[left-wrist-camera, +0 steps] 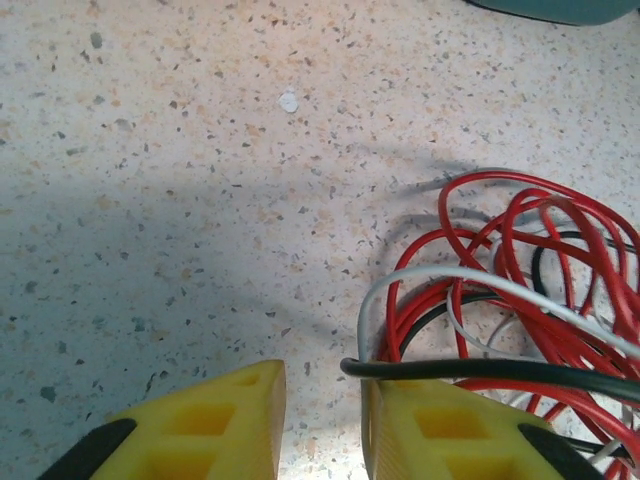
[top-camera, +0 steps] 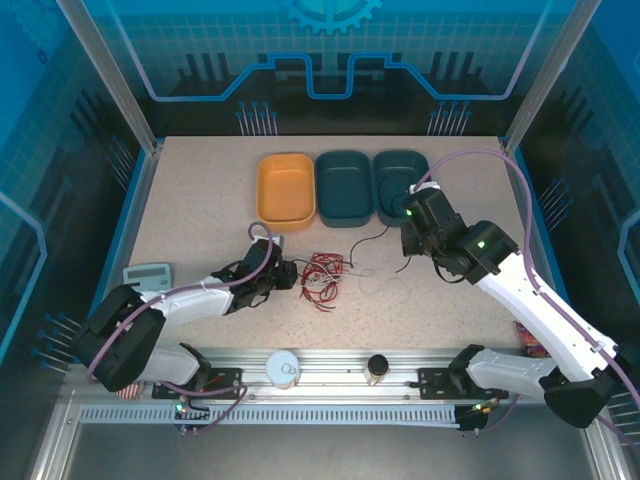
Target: Untangle the cables
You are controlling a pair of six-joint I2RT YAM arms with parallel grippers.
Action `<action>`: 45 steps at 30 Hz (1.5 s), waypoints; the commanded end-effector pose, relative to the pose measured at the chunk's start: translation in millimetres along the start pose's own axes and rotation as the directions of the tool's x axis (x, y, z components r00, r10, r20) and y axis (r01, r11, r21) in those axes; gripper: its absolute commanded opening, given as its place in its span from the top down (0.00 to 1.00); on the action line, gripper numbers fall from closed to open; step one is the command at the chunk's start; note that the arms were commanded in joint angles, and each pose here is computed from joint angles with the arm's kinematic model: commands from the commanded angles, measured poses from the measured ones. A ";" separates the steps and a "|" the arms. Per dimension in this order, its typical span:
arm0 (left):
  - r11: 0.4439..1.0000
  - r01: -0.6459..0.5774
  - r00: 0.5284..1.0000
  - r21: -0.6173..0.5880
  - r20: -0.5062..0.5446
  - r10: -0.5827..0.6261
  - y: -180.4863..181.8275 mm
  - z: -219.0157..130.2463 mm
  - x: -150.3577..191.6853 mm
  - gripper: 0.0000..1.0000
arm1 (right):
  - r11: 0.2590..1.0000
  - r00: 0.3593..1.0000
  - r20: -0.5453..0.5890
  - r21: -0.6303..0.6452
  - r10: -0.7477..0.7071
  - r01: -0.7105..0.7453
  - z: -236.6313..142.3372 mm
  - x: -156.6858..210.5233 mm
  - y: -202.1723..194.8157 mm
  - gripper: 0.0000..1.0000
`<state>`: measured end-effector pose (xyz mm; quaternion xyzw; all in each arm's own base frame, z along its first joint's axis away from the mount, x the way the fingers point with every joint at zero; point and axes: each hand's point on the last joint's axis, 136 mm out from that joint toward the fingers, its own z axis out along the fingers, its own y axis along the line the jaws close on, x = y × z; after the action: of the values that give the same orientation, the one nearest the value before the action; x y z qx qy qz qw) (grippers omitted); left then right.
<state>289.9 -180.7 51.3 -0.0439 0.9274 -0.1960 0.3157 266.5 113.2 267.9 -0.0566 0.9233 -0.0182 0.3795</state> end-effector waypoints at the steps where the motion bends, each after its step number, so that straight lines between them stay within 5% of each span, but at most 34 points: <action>1: 1.000 -0.010 1.000 0.002 0.012 0.010 2.3 -7.0 -2.9 0.67 | 0.999 0.999 0.029 -0.021 0.045 -0.044 -1.9 -9.4 1.2 1.00; 9: 1.000 -0.002 1.000 0.026 0.019 0.001 -2.4 -11.5 -5.0 0.61 | 0.997 0.990 0.134 -0.062 0.049 -0.041 -30.9 -42.6 -1.8 1.00; 16: 1.000 0.006 1.000 0.029 0.017 -0.006 -2.0 -13.6 -4.1 0.52 | 0.970 0.966 0.235 -0.238 0.102 -0.045 -68.3 -71.2 15.6 1.00; 28: 0.987 0.005 0.999 0.160 0.045 -0.012 -33.9 -33.6 -21.9 0.05 | 0.931 0.950 0.293 -0.364 0.104 0.010 -105.2 -97.6 31.9 1.00; 36: 0.970 -0.099 0.993 0.222 0.086 0.082 -77.2 -35.5 -35.7 0.01 | 0.900 0.956 0.279 -0.434 0.090 0.042 -105.5 -104.4 55.3 1.00; 45: 0.958 -0.175 0.984 0.226 0.059 0.166 -114.7 0.0 -31.1 0.01 | 0.893 0.952 0.301 -0.441 0.055 0.088 -119.4 -113.6 65.2 1.00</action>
<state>300.7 -269.1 114.1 0.0542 0.8948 -0.2817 0.3421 263.0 188.7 409.9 -0.1404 0.8448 0.1933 0.4788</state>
